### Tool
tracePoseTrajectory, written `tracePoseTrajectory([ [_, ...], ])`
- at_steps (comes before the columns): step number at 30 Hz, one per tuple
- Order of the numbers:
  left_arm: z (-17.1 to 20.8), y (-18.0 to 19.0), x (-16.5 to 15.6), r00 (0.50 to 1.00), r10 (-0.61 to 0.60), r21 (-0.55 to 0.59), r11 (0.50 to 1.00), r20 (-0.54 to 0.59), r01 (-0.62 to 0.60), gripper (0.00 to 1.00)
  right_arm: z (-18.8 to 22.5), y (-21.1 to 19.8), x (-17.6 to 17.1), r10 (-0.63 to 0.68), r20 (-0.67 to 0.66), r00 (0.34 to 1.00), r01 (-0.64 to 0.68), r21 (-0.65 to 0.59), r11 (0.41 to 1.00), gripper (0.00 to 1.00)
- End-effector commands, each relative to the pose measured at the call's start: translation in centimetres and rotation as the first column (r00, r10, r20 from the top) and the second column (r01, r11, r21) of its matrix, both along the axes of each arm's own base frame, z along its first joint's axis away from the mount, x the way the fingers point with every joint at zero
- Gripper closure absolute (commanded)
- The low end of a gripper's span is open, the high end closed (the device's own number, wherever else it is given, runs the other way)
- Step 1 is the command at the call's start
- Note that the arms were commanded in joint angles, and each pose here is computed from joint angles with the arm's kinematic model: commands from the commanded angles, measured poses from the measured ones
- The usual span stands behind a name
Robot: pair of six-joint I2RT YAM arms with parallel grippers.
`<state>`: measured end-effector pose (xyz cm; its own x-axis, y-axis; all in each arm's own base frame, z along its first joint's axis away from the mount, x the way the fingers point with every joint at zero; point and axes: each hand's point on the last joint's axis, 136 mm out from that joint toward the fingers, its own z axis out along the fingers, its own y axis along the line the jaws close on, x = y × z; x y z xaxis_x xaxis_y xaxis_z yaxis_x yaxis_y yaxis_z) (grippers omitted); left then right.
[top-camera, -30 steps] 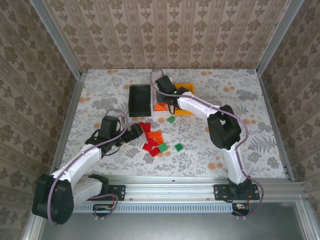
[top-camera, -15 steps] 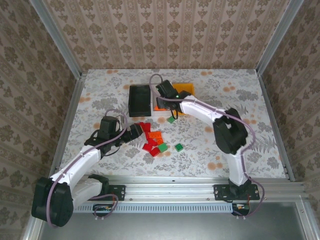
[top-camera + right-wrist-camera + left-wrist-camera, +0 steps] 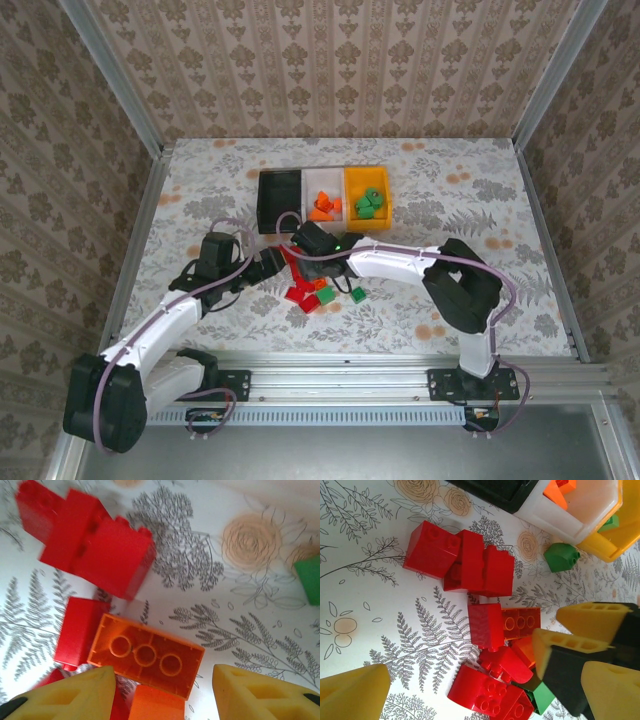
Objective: Sort the legos into containers by color
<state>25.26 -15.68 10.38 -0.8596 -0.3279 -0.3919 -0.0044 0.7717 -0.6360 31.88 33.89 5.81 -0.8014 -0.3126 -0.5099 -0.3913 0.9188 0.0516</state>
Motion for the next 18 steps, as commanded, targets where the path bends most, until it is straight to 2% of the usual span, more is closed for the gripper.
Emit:
tracePoseTrajectory([
  [1,0.1,0.2,-0.2,1.0,0.009,0.0,1.0,0.02,-0.01,0.0,-1.8,-1.1,-0.5,-0.018,-0.047,0.999,0.016,-0.044,0.999,0.46],
  [10,0.1,0.2,-0.3,1.0,0.003,0.006,1.0,0.018,-0.003,0.0,-3.6,-6.0,1.7,-0.132,-0.037,0.991,0.126,-0.138,0.982,0.47],
  [15,-0.1,0.3,-0.2,1.0,0.009,0.008,1.0,0.019,-0.01,0.0,-1.7,-9.1,2.9,-0.195,0.031,0.98,0.197,-0.148,0.969,0.48],
  [18,-0.3,0.2,-0.1,1.0,0.006,0.004,1.0,0.014,-0.007,0.0,-0.1,-8.4,3.0,-0.164,0.047,0.985,0.168,-0.101,0.981,0.47],
])
